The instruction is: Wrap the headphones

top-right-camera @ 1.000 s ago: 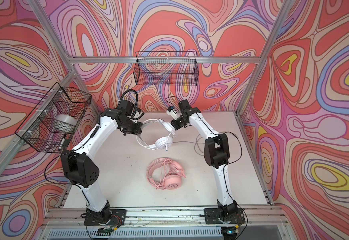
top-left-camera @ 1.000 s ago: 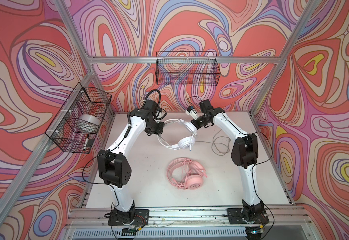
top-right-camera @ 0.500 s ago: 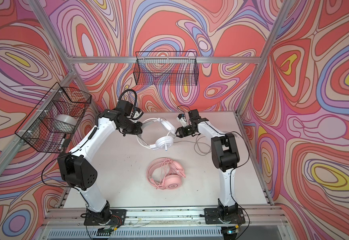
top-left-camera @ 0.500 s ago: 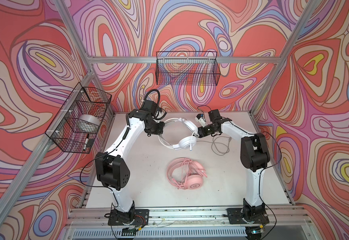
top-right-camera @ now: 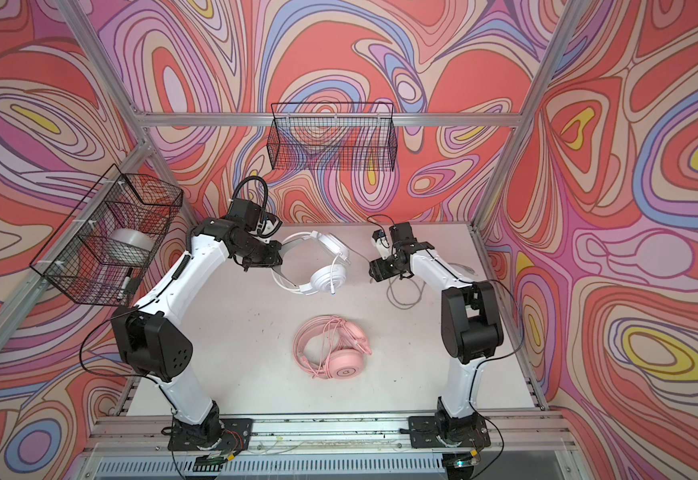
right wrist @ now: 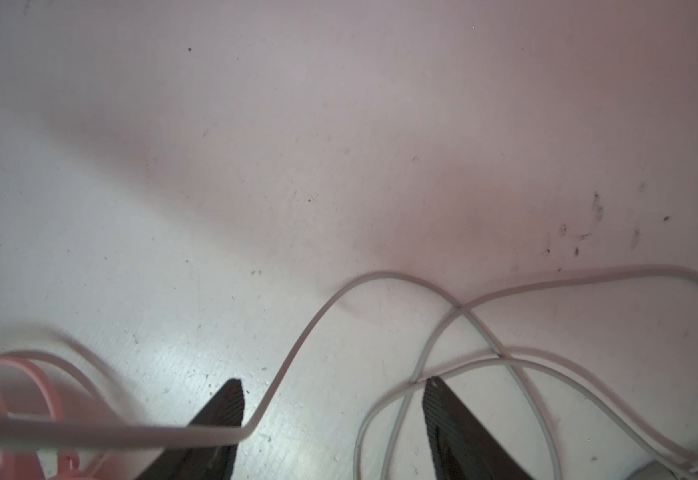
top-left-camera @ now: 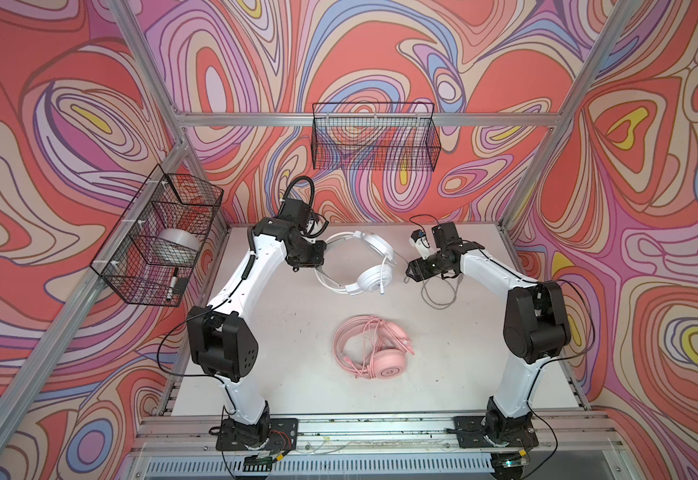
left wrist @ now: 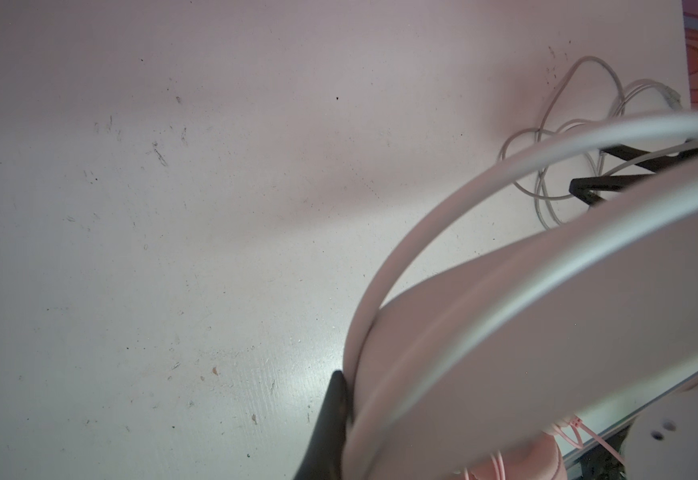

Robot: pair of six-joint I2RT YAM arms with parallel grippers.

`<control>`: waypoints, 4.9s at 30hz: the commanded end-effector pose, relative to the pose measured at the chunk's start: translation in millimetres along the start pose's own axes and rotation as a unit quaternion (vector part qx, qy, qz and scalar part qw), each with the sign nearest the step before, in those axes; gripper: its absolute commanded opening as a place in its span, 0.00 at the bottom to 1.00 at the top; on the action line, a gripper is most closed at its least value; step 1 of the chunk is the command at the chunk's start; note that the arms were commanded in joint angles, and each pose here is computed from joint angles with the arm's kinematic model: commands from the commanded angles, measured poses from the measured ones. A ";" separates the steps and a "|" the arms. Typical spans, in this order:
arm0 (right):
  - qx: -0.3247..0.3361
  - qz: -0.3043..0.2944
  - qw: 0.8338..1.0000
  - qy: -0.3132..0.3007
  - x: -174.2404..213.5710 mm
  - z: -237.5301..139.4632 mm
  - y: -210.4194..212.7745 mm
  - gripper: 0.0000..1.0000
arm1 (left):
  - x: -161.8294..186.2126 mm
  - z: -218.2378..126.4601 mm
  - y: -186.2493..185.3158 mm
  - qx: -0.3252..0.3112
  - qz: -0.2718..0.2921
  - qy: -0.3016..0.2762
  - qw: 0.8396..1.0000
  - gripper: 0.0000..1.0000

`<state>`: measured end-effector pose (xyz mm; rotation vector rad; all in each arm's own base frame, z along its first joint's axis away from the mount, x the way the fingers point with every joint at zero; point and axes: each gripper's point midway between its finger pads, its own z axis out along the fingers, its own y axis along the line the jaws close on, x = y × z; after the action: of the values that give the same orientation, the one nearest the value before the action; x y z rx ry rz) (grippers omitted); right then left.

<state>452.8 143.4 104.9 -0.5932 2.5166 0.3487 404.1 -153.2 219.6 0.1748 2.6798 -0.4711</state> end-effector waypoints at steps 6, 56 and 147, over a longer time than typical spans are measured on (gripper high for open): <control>-0.030 -0.014 0.999 -0.031 1.0 4.1 7.7 0.78 | -13.8 -22.6 -16.1 0.038 -0.006 -0.036 0.999 0.00; 0.030 -0.065 0.997 0.039 0.7 80.6 -39.8 0.78 | -33.8 -82.3 -30.6 0.071 -0.050 -0.083 0.993 0.00; -0.056 -0.452 0.883 -0.116 -66.9 -146.2 189.9 0.00 | -17.2 21.8 40.1 -0.201 -0.077 0.008 0.976 0.00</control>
<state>327.6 280.8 292.8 -1.5537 1.7374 0.2972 435.8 -122.4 185.4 -0.2682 2.7481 0.0120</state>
